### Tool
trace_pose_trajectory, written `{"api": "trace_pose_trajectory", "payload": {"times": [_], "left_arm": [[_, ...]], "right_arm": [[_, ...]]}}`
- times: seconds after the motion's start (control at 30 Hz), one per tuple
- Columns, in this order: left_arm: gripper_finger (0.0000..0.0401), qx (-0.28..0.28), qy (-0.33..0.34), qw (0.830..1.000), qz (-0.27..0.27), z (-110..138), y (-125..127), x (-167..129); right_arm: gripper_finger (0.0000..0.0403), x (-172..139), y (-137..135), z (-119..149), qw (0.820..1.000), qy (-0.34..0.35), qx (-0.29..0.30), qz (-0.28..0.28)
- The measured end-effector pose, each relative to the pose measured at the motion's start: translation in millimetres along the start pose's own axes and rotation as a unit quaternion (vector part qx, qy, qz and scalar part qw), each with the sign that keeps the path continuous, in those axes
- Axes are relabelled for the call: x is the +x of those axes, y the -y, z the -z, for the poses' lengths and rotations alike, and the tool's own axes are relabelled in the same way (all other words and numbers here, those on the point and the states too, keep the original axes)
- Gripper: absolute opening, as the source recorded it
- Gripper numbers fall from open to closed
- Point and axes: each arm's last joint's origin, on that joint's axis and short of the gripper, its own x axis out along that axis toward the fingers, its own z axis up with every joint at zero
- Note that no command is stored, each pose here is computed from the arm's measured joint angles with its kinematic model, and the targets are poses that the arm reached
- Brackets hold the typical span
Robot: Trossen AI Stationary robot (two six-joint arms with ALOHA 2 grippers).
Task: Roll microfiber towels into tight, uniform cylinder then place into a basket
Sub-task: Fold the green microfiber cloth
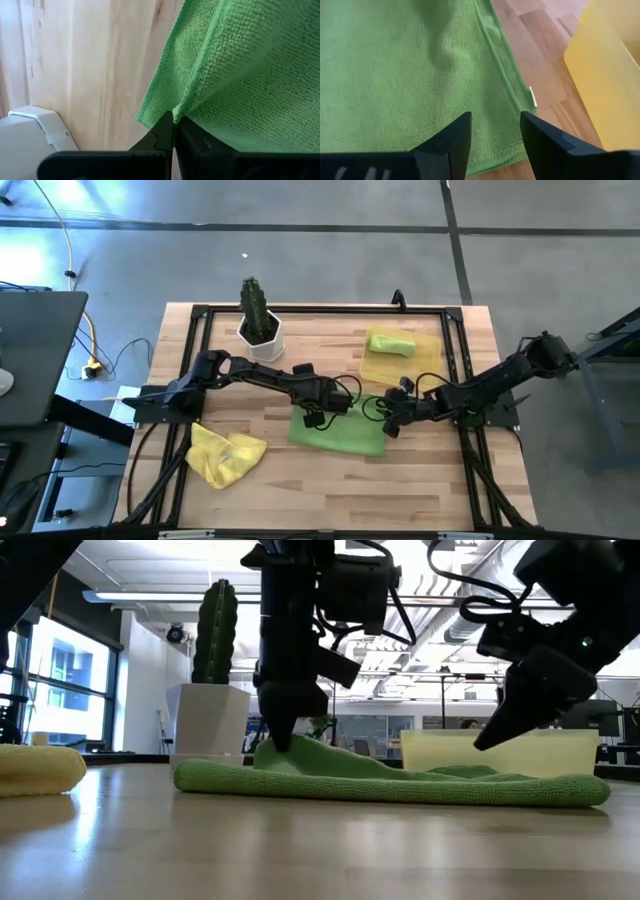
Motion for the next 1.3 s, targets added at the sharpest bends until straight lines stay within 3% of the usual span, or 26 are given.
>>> {"api": "trace_pose_trajectory", "payload": {"times": [0.2,0.67,0.87,1.0,1.23,1.3], "left_arm": [[0.0006,0.012,-0.001,1.0,-0.004,-0.9,2.2,3.9],[0.0077,0.001,0.012,0.998,-0.054,-8.2,-4.7,18.0],[0.0077,0.0,0.015,0.999,-0.05,-9.6,-5.4,18.6],[0.0068,0.0,0.016,0.999,-0.049,-9.8,-5.4,18.6],[0.0048,0.0,0.016,0.999,-0.049,-9.8,-5.2,18.5],[0.0043,0.0,0.016,0.999,-0.048,-9.8,-5.1,18.6]], "right_arm": [[0.016,1.0,0.5,1.9,1.0,0.001,-0.011,-0.001],[0.016,22.5,-1.7,10.9,0.999,-0.016,-0.037,0.03],[0.0157,24.0,0.7,10.3,0.995,-0.016,-0.087,0.04],[0.0127,24.0,0.1,11.0,0.994,-0.025,-0.107,0.027],[0.0019,23.9,-0.3,12.2,0.993,-0.035,-0.111,0.013],[0.0006,23.9,-0.1,12.5,0.993,-0.037,-0.112,0.013]]}}
